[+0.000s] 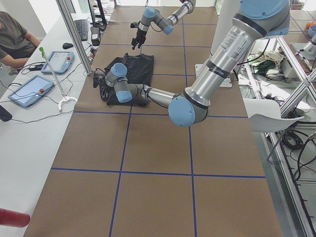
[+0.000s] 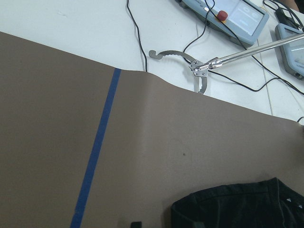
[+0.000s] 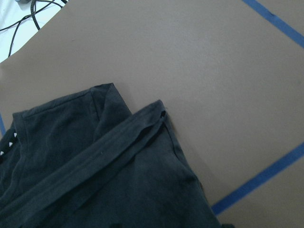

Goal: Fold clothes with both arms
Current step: 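Move the right gripper down to the folded shirt's side edge while the left arm holds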

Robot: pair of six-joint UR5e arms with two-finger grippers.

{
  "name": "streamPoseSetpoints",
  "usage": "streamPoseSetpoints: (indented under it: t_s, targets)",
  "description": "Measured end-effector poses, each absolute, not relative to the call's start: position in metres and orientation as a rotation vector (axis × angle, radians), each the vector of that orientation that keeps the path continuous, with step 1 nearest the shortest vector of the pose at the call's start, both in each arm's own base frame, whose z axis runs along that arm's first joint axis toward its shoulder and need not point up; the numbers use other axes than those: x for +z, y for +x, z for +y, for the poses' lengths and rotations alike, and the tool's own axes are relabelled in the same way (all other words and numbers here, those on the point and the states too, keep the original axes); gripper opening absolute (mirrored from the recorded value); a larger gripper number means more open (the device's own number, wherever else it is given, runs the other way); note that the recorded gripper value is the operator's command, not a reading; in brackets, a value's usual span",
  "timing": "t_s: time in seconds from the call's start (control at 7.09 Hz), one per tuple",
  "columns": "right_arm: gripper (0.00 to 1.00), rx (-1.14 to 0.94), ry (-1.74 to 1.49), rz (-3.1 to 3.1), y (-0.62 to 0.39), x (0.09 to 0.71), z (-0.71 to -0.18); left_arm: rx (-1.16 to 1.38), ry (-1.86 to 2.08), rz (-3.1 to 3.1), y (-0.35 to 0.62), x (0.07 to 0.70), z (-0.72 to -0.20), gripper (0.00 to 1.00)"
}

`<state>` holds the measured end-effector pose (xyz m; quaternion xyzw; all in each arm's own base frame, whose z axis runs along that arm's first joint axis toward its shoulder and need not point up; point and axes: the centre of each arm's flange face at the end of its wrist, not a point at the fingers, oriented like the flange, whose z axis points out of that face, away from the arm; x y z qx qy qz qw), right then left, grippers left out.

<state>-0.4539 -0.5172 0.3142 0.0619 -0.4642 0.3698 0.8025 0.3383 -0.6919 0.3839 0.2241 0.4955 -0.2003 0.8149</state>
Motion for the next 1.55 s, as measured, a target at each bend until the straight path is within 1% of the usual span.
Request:
streamPoseSetpoints:
  t_s: [0.14, 0.42, 0.85, 1.27, 1.41, 1.55]
  targets:
    - [0.78, 0.798, 0.15, -0.997, -0.463, 0.321, -0.484, -0.427, 0.48, 1.058, 0.338, 0.383, -0.692, 0.47]
    - [0.78, 0.817, 0.157, -0.992, -0.479, 0.332, -0.444, -0.428, 0.482, 1.059, 0.336, 0.382, -0.692, 0.47]
    - [0.77, 0.835, 0.153, -0.967, -0.484, 0.351, -0.428, -0.43, 0.484, 1.059, 0.335, 0.381, -0.693, 0.47]
    - [0.7, 0.84, 0.145, -0.941, -0.49, 0.368, -0.415, -0.43, 0.485, 1.06, 0.335, 0.38, -0.693, 0.47]
    - [0.5, 0.838, 0.15, -0.94, -0.493, 0.368, -0.412, -0.43, 0.485, 1.06, 0.335, 0.381, -0.692, 0.47]
    - [0.01, 0.838, 0.152, -0.942, -0.494, 0.367, -0.41, -0.429, 0.485, 1.059, 0.335, 0.381, -0.692, 0.47]
